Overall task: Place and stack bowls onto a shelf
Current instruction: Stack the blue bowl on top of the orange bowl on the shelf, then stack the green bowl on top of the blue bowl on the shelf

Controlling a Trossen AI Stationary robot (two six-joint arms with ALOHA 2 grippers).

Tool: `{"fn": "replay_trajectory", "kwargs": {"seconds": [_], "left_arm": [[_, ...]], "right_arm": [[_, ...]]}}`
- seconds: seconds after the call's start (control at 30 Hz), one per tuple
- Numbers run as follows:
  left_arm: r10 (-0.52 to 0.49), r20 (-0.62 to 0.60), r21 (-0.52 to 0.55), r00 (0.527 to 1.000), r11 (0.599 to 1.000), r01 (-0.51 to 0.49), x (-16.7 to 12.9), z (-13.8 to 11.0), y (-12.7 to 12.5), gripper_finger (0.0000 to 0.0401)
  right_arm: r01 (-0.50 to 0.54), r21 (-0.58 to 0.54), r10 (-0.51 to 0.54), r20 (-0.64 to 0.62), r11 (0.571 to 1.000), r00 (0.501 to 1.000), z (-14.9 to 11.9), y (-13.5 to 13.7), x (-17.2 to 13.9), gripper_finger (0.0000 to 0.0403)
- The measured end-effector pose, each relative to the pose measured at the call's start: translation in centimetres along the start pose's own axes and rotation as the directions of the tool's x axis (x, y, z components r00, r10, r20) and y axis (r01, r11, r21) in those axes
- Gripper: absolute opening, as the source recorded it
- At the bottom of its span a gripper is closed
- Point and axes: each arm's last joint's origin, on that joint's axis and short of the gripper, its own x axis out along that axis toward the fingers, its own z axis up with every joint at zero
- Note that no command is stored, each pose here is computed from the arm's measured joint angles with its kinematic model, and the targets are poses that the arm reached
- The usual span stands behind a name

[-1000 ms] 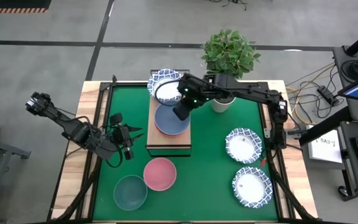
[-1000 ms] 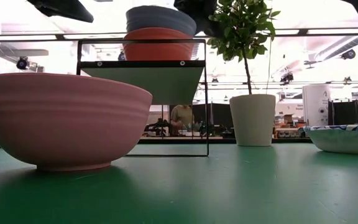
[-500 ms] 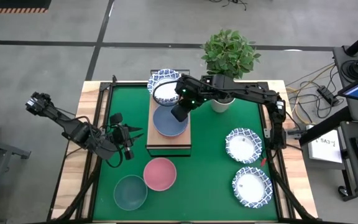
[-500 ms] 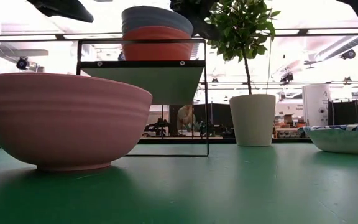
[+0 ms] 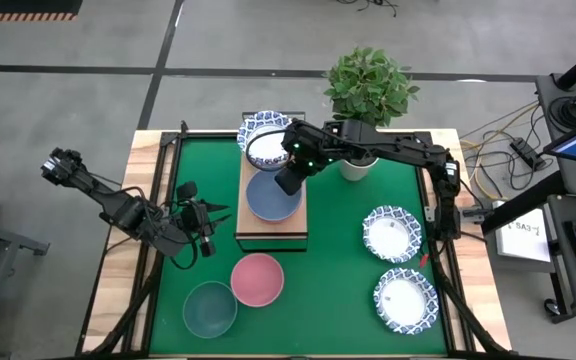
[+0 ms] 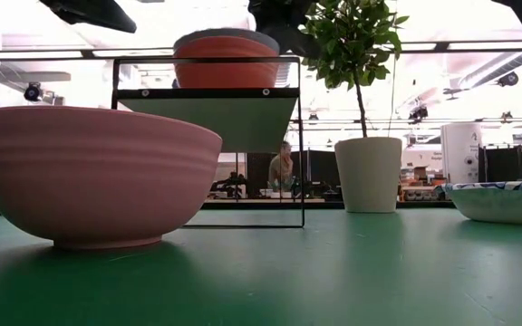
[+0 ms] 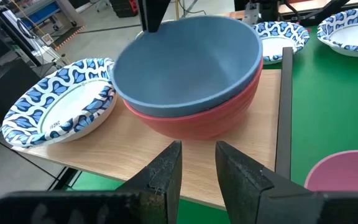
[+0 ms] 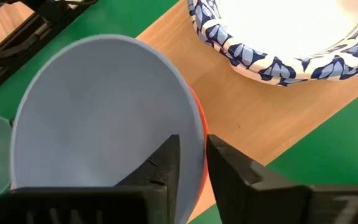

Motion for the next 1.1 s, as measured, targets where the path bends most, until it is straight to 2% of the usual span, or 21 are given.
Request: {"fn": "replay_trajectory", "kwargs": {"seconds": [0.27, 0.37, 0.5, 0.7, 0.83, 1.0, 1.1], "left_arm": [[0.000, 0.000, 0.000, 1.000, 1.000, 0.000, 0.0, 0.0, 0.0, 0.0079], [0.000, 0.000, 0.000, 1.000, 1.000, 0.000, 0.0, 0.0, 0.0, 0.0079], [-0.001, 0.003, -0.004, 1.000, 1.000, 0.001, 0.0, 0.0, 0.0, 0.0079], [-0.069, 0.003, -0.032, 0.998, 0.997, 0.069, 0.0, 0.2, -0.3, 0.0079], [-0.119, -0.003, -0.076, 0.993, 0.990, 0.119, 0.4, 0.3, -1.1, 0.0079], [-0.225, -0.039, -0.129, 0.974, 0.967, 0.218, 1.1, 0.6, -2.8, 0.0079], [-0.296, -0.066, -0.168, 0.953, 0.945, 0.281, 1.4, 1.5, -3.8, 0.0079]], "right_arm": [[-0.014, -0.006, 0.014, 0.026, 1.000, 1.000, 0.4, 0.2, -1.3, 0.0091], [-0.028, -0.064, 0.032, 0.051, 0.998, 0.998, 0.5, 0.6, -2.2, 0.0091], [-0.051, -0.223, 0.070, 0.080, 0.974, 0.994, -0.5, 2.4, -3.8, 0.0090], [0.004, -0.431, 0.063, 0.140, 0.902, 0.988, -3.5, 6.7, -5.8, 0.0074], [-0.023, -0.543, 0.112, 0.132, 0.840, 0.985, -6.4, 9.6, -7.4, 0.0063], [0.001, -0.625, 0.110, 0.138, 0.780, 0.984, -10.5, 11.7, -8.9, 0.0055], [0.039, -0.642, 0.081, 0.156, 0.766, 0.984, -12.9, 12.1, -9.4, 0.0052]]}}
